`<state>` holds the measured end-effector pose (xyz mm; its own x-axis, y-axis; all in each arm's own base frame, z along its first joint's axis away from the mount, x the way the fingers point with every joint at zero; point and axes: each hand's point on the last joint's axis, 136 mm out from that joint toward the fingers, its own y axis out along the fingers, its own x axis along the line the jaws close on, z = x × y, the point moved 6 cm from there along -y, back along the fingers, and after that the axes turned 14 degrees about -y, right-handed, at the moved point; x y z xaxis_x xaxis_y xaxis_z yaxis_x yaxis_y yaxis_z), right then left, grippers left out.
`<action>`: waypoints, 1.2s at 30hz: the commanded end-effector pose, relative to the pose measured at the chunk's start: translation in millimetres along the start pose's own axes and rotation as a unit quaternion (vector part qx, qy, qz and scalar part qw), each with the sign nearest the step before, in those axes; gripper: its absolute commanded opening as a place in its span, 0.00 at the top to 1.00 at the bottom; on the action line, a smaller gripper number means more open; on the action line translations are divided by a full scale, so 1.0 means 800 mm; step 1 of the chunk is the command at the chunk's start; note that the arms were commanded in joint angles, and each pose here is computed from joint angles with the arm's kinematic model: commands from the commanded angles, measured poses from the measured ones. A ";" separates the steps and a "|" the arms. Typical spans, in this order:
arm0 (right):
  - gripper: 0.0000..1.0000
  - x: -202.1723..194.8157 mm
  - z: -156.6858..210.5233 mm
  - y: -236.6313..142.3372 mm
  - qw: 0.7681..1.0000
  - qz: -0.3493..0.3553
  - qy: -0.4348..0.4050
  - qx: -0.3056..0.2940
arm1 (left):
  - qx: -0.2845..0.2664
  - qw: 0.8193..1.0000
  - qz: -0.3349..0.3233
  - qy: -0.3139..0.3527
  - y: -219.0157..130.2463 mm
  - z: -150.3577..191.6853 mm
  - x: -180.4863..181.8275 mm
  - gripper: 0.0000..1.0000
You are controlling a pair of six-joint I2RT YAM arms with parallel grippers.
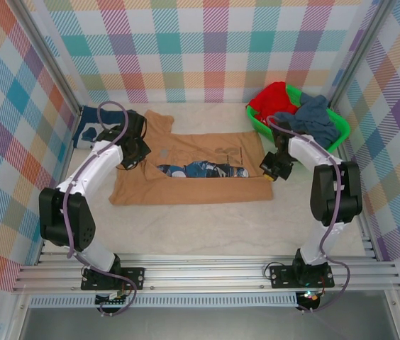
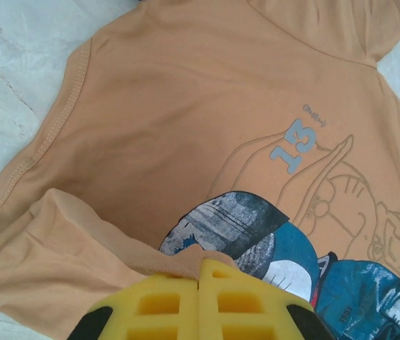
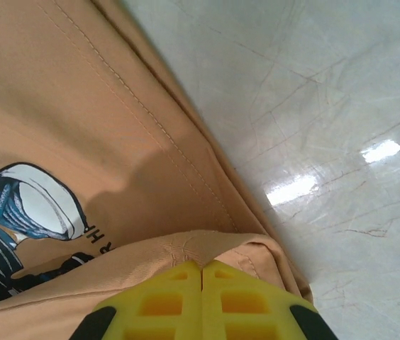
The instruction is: Fold and stack the t-shirts
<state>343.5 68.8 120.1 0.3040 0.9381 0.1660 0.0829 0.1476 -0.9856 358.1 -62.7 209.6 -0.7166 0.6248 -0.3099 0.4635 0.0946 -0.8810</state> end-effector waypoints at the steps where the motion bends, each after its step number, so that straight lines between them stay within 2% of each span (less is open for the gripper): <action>1: 1.00 0.000 -0.015 -0.003 1.000 0.004 -0.006 -0.008 | -0.018 1.000 -0.005 -0.002 -0.003 -0.017 -0.001 1.00; 15: 1.00 0.011 -0.039 0.007 1.000 -0.003 -0.006 -0.017 | -0.023 1.000 -0.019 -0.010 0.005 -0.024 0.008 1.00; 36: 1.00 0.008 -0.059 0.013 1.000 0.015 -0.001 -0.017 | -0.020 1.000 -0.010 -0.007 0.026 -0.038 -0.020 1.00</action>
<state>384.6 66.2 111.4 0.3142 0.9368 0.1540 0.1054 0.1268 -0.9863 388.4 -54.1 205.6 -0.7289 0.6143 -0.3021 0.4669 0.1233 -0.8757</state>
